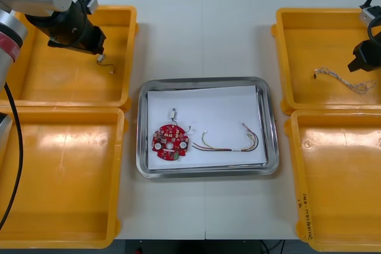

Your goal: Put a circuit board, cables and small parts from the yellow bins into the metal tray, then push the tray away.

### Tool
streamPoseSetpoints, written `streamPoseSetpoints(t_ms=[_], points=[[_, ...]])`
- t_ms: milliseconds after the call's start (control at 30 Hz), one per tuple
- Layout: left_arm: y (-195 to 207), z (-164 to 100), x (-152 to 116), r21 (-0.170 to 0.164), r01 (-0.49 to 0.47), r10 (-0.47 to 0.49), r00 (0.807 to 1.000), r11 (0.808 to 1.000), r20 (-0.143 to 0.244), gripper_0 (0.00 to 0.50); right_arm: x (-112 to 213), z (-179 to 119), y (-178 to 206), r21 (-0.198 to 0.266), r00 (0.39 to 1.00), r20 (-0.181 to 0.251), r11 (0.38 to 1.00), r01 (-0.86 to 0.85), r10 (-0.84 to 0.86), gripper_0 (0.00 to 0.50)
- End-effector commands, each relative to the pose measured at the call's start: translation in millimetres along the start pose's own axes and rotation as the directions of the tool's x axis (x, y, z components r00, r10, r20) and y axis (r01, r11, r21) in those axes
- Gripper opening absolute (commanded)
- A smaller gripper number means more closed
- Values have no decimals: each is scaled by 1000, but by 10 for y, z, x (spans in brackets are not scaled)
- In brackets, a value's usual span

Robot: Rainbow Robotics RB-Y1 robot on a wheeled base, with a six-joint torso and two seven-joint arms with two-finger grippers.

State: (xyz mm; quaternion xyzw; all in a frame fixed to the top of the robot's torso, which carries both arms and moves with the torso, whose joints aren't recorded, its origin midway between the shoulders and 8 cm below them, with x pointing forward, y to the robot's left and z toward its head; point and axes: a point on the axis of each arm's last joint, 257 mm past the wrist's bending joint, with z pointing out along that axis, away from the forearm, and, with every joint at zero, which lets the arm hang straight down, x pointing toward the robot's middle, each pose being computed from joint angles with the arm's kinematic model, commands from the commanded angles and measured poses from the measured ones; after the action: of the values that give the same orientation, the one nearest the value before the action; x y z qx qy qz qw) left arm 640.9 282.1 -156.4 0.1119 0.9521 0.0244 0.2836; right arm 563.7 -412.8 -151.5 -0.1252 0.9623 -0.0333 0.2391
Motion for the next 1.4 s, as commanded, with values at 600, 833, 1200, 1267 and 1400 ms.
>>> streamPoseSetpoints(t_ms=[600, 833, 1200, 1267, 1400], points=[[-310, 233, -261, 6, -91, 90, 993, 996, 78, 500, -51, 357, -192, 137, 965, 97, 964, 228, -242, 500], [-378, 319, -191, 9, -100, 100, 993, 995, 64, 500, -12, 479, -235, 150, 961, 135, 963, 223, -243, 500], [-388, 368, -119, 23, -93, 91, 994, 995, 56, 0, 13, 595, -324, 156, 961, 175, 969, 189, -216, 500], [-378, 365, -119, 22, -92, 91, 994, 996, 56, 0, 35, 619, -338, 151, 963, 175, 972, 181, -207, 500], [-345, 361, -107, 21, -87, 86, 995, 996, 53, 0, 51, 637, -333, 142, 964, 177, 975, 173, -196, 500]])
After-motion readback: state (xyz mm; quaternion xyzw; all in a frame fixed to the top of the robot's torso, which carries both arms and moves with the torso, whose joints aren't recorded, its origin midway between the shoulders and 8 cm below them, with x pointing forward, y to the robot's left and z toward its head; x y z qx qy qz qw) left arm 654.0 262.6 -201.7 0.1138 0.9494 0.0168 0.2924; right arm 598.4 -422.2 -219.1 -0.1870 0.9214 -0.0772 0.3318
